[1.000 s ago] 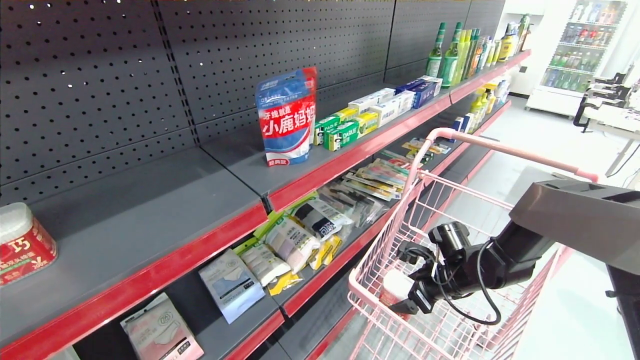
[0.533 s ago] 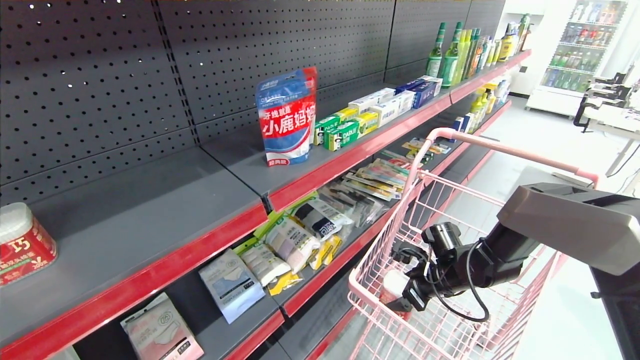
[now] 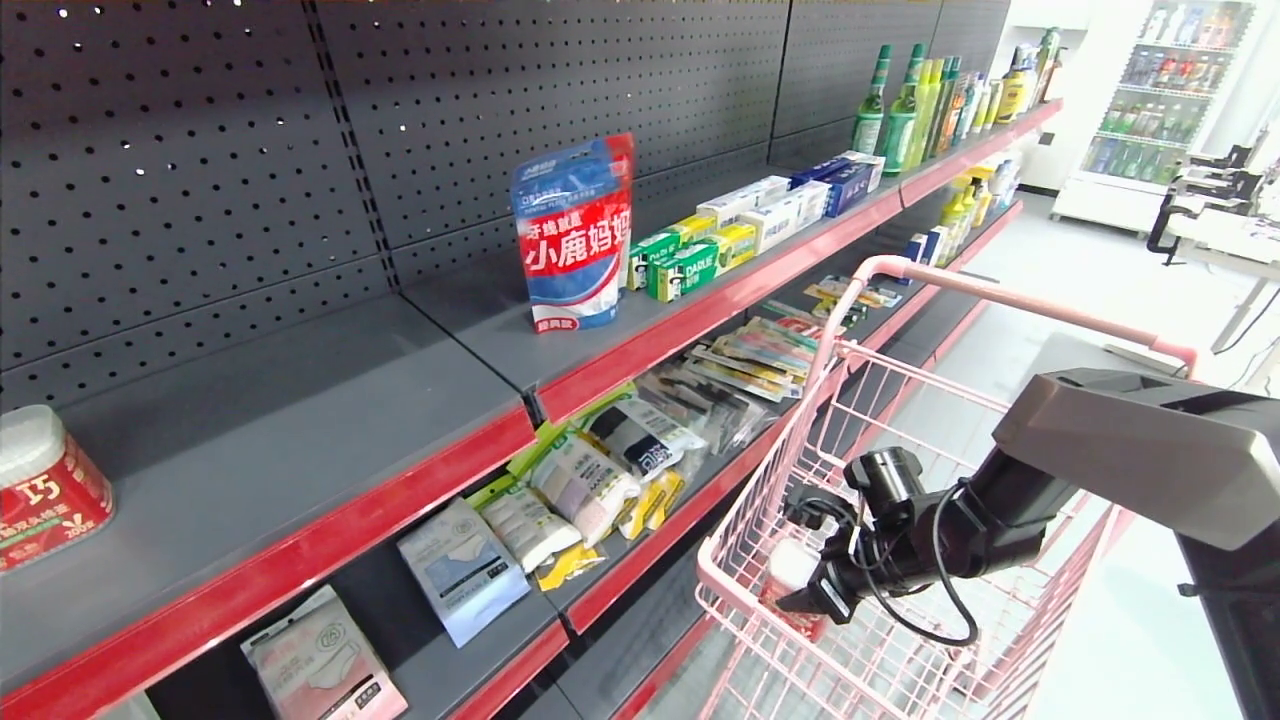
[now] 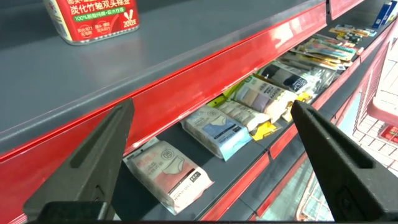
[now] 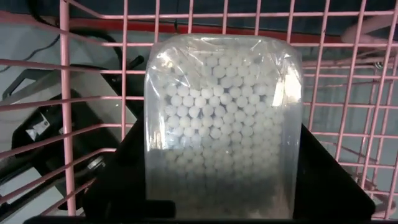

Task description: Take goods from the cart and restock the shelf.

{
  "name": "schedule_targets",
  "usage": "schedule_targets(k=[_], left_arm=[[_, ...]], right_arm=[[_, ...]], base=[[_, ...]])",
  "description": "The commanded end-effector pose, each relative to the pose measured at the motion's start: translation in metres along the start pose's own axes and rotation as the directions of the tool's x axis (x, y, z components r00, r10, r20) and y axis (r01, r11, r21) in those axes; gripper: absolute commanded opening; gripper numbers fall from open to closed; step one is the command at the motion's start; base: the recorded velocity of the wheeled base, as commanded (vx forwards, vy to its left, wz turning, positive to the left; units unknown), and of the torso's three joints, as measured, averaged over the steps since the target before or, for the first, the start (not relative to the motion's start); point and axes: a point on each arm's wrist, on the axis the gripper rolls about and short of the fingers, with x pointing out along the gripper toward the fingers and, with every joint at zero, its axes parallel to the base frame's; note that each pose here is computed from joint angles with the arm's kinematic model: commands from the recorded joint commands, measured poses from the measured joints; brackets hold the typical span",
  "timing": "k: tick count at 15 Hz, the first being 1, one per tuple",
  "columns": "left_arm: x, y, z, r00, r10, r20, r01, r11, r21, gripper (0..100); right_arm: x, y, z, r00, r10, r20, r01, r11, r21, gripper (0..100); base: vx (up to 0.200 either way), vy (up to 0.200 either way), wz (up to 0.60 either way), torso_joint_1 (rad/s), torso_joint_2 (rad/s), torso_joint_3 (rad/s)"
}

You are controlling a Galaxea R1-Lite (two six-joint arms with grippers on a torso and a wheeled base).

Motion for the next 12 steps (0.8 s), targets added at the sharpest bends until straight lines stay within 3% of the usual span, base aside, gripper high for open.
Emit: schedule_targets(k=[1,3,7,9,12], left_arm=[[0.000,0.000,0.000,1.000,0.001,0.000,-0.001,1.000,0.000,100],[0.000,0.000,0.000,1.000,0.001,0.000,-0.001,1.000,0.000,100],[0.000,0.000,0.000,1.000,0.001,0.000,-0.001,1.000,0.000,100],[0.000,0.000,0.000,1.000,0.001,0.000,-0.001,1.000,0.000,100],[0.000,0.000,0.000,1.000,0.001,0.000,-0.001,1.000,0.000,100]], right_arm=[[-0.006,0.000,0.001,1.000,-0.006,0.007,0.006,1.000,0.019,0],[-0.025,0.003,0.006,0.999,-0.019,0.030,0.017,0.998,0.065,0],[-0.079,0.010,0.012,0.992,-0.081,0.094,0.051,0.959,0.280,0],[-0.117,0.002,0.002,0.978,-0.172,0.117,0.124,0.933,0.338,0],[-0.168,0.010,-0.006,0.943,-0.295,0.155,0.218,0.898,0.382,0]], base=[[0.000,0.000,0.00,0.000,0.00,0.000],[0.000,0.000,0.00,0.000,0.00,0.000],[0.000,0.000,0.00,0.000,0.00,0.000],[0.000,0.000,0.00,0.000,0.00,0.000],[0.000,0.000,0.00,0.000,0.00,0.000]])
